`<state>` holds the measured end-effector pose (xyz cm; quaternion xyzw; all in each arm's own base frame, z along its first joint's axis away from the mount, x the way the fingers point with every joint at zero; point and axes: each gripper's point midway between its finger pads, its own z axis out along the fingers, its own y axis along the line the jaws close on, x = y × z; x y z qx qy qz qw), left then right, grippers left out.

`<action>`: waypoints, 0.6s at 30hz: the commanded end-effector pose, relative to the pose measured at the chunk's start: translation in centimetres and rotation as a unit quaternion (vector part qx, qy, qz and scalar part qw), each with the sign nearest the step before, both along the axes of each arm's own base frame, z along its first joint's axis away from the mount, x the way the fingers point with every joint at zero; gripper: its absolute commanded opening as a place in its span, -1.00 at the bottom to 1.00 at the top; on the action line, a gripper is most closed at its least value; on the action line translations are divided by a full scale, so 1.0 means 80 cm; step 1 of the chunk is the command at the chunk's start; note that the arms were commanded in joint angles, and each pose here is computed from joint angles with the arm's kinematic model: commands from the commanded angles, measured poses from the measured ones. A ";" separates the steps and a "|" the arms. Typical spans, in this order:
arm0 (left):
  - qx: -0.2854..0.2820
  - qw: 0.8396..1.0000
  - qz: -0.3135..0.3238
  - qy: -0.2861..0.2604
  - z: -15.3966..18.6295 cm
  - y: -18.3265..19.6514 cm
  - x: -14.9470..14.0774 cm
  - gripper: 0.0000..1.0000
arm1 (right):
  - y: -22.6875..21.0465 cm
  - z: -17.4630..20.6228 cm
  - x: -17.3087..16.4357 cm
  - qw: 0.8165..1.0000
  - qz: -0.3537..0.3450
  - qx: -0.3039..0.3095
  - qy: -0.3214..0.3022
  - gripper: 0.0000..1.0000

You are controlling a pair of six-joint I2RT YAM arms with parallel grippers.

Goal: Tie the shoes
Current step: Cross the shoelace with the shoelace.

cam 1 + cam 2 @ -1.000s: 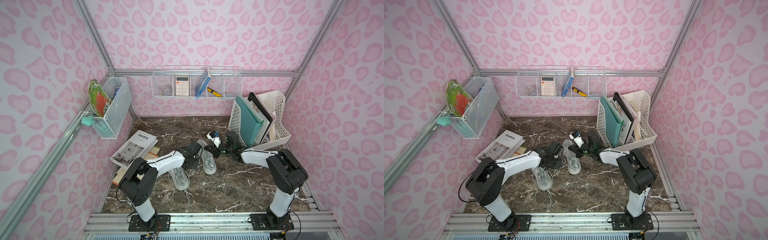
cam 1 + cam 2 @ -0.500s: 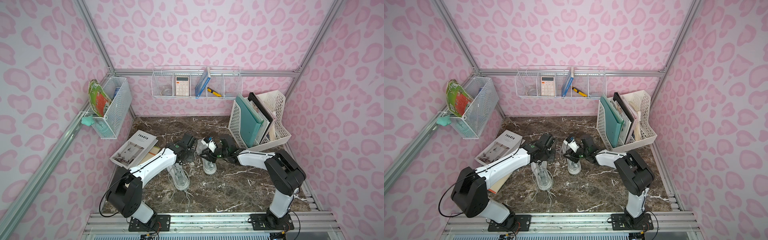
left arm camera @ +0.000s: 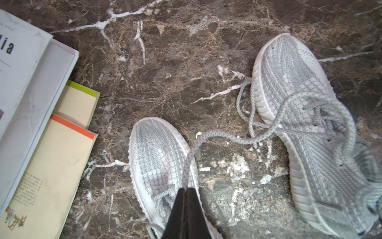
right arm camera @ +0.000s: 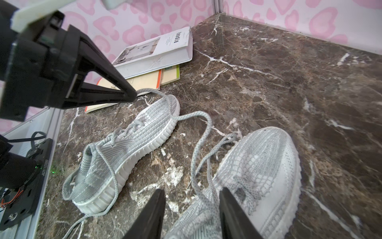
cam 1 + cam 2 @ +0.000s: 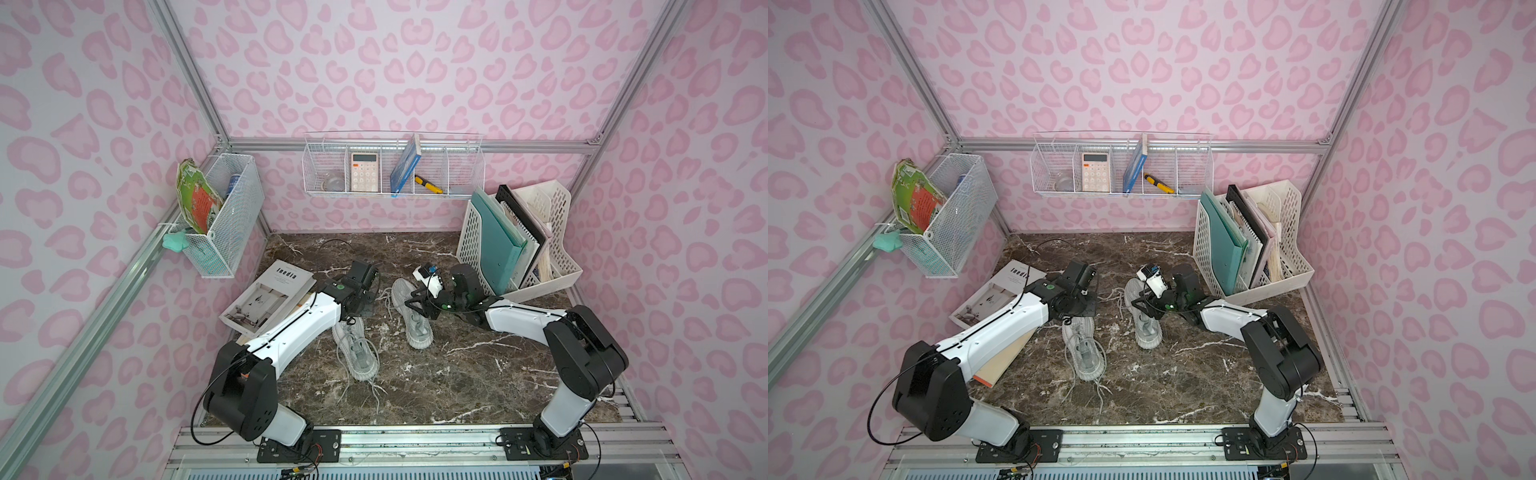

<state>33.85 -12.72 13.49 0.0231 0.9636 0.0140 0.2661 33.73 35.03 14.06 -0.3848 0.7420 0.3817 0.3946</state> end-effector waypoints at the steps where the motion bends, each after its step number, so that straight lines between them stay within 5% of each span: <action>1: -0.012 1.000 0.003 0.001 0.000 0.000 -0.007 -1.00 | 0.014 0.001 0.024 0.999 -0.049 -0.013 0.005 -0.08; 8: -0.022 1.000 0.001 -0.002 0.003 -0.001 -0.011 -1.00 | 0.028 -0.041 0.057 0.991 -0.106 -0.061 0.051 -0.18; 18: 0.001 1.000 0.012 -0.014 0.004 0.003 0.013 -1.00 | 0.051 -0.053 -0.024 0.997 0.010 -0.063 0.054 -0.34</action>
